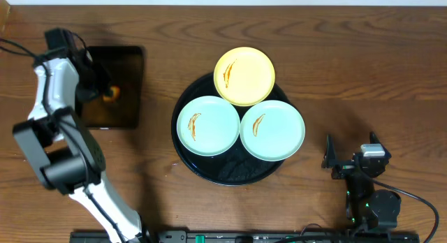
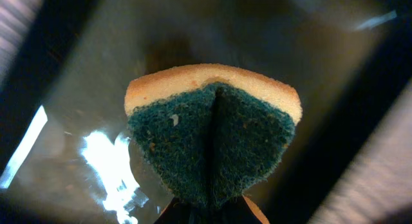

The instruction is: Clean dirty plates on tray and stack at the side

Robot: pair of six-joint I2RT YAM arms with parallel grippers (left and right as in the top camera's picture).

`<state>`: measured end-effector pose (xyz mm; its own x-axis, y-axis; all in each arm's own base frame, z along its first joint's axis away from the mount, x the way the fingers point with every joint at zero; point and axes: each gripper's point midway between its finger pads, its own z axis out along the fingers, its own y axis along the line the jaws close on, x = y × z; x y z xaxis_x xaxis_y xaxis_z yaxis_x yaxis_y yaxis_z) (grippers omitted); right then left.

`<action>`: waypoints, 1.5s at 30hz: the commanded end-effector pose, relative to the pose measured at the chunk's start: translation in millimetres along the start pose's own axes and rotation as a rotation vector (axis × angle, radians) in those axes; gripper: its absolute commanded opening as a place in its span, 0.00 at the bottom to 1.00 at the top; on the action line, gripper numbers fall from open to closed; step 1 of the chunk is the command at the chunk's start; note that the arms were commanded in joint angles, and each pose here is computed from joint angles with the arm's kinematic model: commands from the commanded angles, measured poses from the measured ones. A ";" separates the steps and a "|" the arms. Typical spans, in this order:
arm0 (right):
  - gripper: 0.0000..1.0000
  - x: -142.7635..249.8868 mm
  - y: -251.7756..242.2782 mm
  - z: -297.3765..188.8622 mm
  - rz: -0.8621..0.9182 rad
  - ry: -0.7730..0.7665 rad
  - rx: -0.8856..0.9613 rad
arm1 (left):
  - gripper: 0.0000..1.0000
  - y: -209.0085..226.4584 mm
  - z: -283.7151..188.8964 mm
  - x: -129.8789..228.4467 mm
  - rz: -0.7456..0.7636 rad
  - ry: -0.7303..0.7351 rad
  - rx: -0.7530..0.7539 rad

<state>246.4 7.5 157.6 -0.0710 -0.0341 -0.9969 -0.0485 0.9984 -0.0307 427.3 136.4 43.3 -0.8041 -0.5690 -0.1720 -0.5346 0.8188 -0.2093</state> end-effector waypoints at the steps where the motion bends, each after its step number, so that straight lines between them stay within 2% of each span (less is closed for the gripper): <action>1: 0.99 0.6 -2.3 -0.2 -0.007 0.000 0.010 | 0.10 4.5 2.4 0.8 0.000 0.013 -0.015; 3: 0.99 0.6 -2.3 -0.2 -0.007 0.000 0.010 | 0.16 5.4 3.0 3.4 -0.001 0.023 -0.019; 5: 0.99 0.6 -2.3 -0.2 -0.007 0.000 0.010 | 0.28 5.4 2.8 3.4 -0.001 0.023 -0.019; 7: 0.99 0.6 -2.3 -0.2 -0.007 0.000 0.010 | 0.36 5.3 2.8 2.6 0.000 0.020 -0.019; 13: 0.99 0.6 -2.3 -0.2 -0.007 0.000 0.010 | 0.49 4.8 2.9 -9.4 0.007 -0.029 -0.021; 18: 0.99 0.6 -2.3 -0.2 -0.007 0.000 0.010 | 0.56 16.6 6.5 -18.3 0.009 -0.067 -0.089; 23: 0.99 0.6 -2.3 -0.2 -0.007 0.000 0.010 | 0.61 20.2 24.1 -17.2 0.049 -0.046 -0.096; 29: 0.99 0.6 -2.3 -0.2 -0.007 0.000 0.010 | 0.61 24.6 41.8 -12.4 0.117 -0.012 -0.104; 32: 0.99 0.6 -2.3 -0.2 -0.007 0.000 0.010 | 0.58 23.9 41.3 -14.7 0.120 -0.021 -0.101; 33: 0.99 0.6 -2.3 -0.2 -0.007 0.000 0.010 | 0.51 23.8 41.2 -14.8 0.120 -0.021 -0.101; 34: 0.99 0.6 -2.3 -0.2 -0.007 0.000 0.010 | 0.35 23.8 41.1 -14.9 0.120 -0.022 -0.101; 36: 0.99 0.6 -2.3 -0.2 -0.007 0.000 0.010 | 0.11 23.5 39.9 -15.2 0.120 -0.024 -0.101; 37: 0.99 0.6 -2.3 -0.2 -0.007 0.000 0.010 | 0.08 23.3 38.7 -15.1 0.120 -0.024 -0.101; 45: 0.99 0.6 -2.3 -0.2 -0.007 0.000 0.010 | 0.08 14.2 3.3 -26.8 0.127 -0.097 -0.087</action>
<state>246.4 7.5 157.7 -0.0706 -0.0341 -0.9969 -0.0485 0.9984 -0.0307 435.8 156.3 9.1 -0.8555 -0.4720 -0.2128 -0.4612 0.8815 -0.1012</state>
